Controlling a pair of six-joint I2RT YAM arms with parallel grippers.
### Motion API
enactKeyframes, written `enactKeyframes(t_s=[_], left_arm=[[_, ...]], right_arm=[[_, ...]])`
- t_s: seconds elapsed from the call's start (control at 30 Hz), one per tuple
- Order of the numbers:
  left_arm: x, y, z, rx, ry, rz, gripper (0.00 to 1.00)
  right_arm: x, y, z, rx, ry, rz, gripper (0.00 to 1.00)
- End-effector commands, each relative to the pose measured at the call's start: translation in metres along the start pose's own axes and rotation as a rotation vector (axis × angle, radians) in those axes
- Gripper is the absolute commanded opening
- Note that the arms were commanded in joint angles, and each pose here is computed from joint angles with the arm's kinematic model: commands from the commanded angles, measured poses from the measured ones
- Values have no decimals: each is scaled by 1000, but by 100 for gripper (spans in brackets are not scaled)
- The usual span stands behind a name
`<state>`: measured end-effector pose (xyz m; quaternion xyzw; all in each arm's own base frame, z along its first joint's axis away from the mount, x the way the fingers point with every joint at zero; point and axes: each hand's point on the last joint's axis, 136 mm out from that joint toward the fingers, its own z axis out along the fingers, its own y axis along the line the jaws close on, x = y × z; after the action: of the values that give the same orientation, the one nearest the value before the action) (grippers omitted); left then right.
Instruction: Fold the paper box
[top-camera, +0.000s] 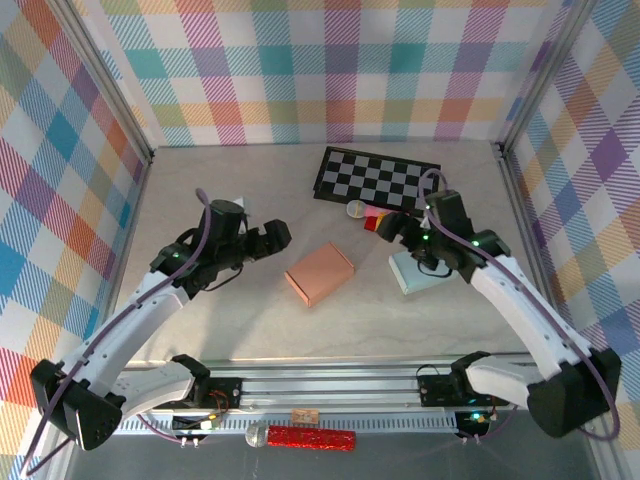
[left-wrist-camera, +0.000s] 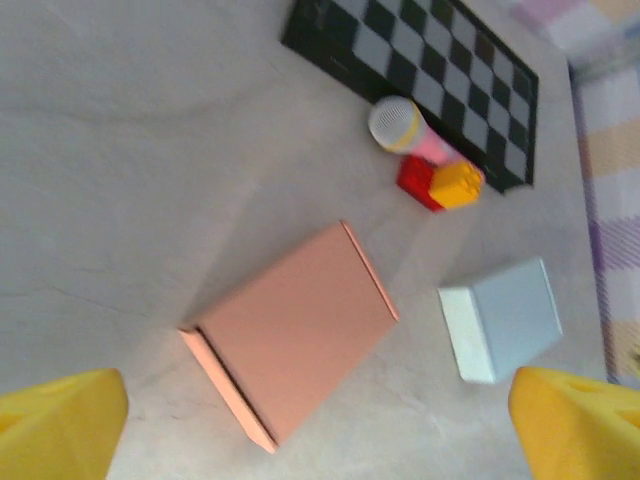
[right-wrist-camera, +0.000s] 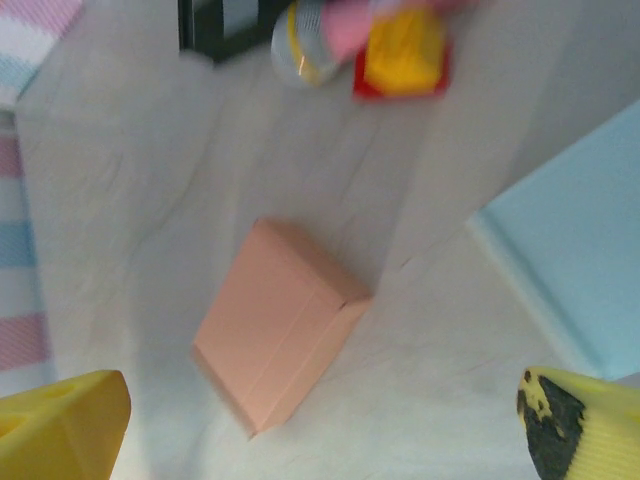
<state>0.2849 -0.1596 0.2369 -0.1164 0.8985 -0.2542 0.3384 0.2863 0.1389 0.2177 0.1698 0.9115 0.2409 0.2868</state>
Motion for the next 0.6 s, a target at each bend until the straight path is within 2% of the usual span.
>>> enactKeyframes(t_s=[0.0,0.07,0.13,0.2,0.33,0.37,0.43,0.5,0.57], left_arm=[[-22,33,-8,-143,-119,10,100],[-35,56,-10,-277,-186,38,100],[-48,85,-14,-451,-276,41,100],[-57,111,-15,-593,-371,73,100],[-62,132,17,-611,-354,282,100],[-65,141,24,-634,-362,296,100],[-63,158,46,-630,-310,332,100],[-60,166,73,-585,-292,394,100],[-62,176,87,-563,-309,384,100]], right_arm=[[-47,-71,-39,417,-289,-240,99],[-69,-77,-36,437,-417,-383,99],[-83,-87,-32,418,-527,-403,99],[-91,-104,-23,428,-584,-396,99],[-91,-139,8,489,-533,-404,99],[-90,-147,19,490,-499,-402,99],[-86,-157,39,463,-455,-399,99],[-85,-158,58,405,-462,-423,99],[-84,-159,73,372,-456,-435,99]])
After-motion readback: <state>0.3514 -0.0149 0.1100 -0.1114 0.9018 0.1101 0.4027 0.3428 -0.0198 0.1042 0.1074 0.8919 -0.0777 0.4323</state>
